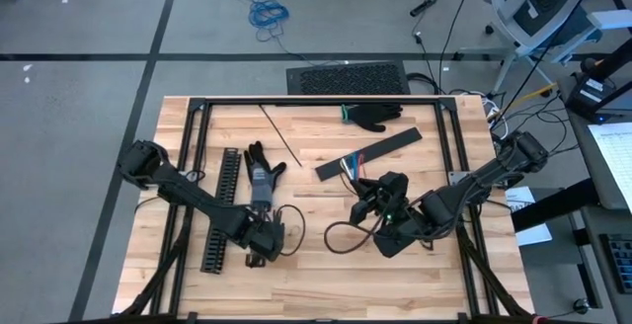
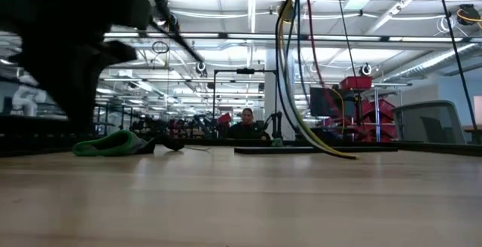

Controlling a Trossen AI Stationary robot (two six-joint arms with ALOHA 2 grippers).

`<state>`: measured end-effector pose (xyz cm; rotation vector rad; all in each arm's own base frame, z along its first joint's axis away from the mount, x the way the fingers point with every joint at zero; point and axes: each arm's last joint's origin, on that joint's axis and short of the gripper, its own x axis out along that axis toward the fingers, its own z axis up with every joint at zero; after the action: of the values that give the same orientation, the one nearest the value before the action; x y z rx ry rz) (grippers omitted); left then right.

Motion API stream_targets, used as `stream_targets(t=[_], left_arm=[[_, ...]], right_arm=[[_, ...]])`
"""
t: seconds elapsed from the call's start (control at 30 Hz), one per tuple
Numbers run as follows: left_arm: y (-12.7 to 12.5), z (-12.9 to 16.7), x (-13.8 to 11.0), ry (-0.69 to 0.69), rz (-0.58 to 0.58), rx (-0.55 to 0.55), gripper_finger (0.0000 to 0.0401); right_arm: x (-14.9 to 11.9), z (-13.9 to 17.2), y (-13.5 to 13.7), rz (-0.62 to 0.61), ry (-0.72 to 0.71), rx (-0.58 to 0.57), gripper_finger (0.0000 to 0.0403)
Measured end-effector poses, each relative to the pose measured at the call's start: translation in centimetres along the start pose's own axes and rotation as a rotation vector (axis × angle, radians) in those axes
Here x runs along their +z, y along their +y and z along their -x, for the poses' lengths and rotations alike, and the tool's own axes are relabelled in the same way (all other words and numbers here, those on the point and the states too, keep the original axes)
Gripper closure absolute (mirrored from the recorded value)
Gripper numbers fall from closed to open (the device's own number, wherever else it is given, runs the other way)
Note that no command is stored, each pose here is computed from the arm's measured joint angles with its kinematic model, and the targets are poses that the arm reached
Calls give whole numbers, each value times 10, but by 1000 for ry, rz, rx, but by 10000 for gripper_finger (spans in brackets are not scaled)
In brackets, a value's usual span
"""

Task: Ziptie cables
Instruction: Wrap the cable wires with the black zip tie

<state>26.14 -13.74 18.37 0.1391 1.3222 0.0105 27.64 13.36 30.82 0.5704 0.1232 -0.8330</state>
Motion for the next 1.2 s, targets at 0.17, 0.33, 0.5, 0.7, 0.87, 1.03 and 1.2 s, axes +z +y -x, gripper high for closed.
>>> stream_targets(t=[0.17,0.33,0.5,0.7,0.87,1.03,1.2], left_arm=[[-1,14,11,-60,-86,17,401],[-1,34,12,-144,-87,13,401],[0,66,12,-329,-57,1,401],[10,74,17,-404,1,63,401],[20,65,23,-381,34,83,401],[25,68,31,-454,74,65,401],[27,69,34,-476,100,60,401]], right_arm=[[-10,-8,1,-152,-69,-21,392],[-45,-26,-15,-399,-158,7,392],[-72,-43,-35,-633,-185,91,392],[-66,-55,-28,-653,-199,225,392],[-54,-71,-17,-576,-209,356,392],[-52,-82,-11,-538,-176,410,392],[-51,-83,-9,-523,-168,430,392]])
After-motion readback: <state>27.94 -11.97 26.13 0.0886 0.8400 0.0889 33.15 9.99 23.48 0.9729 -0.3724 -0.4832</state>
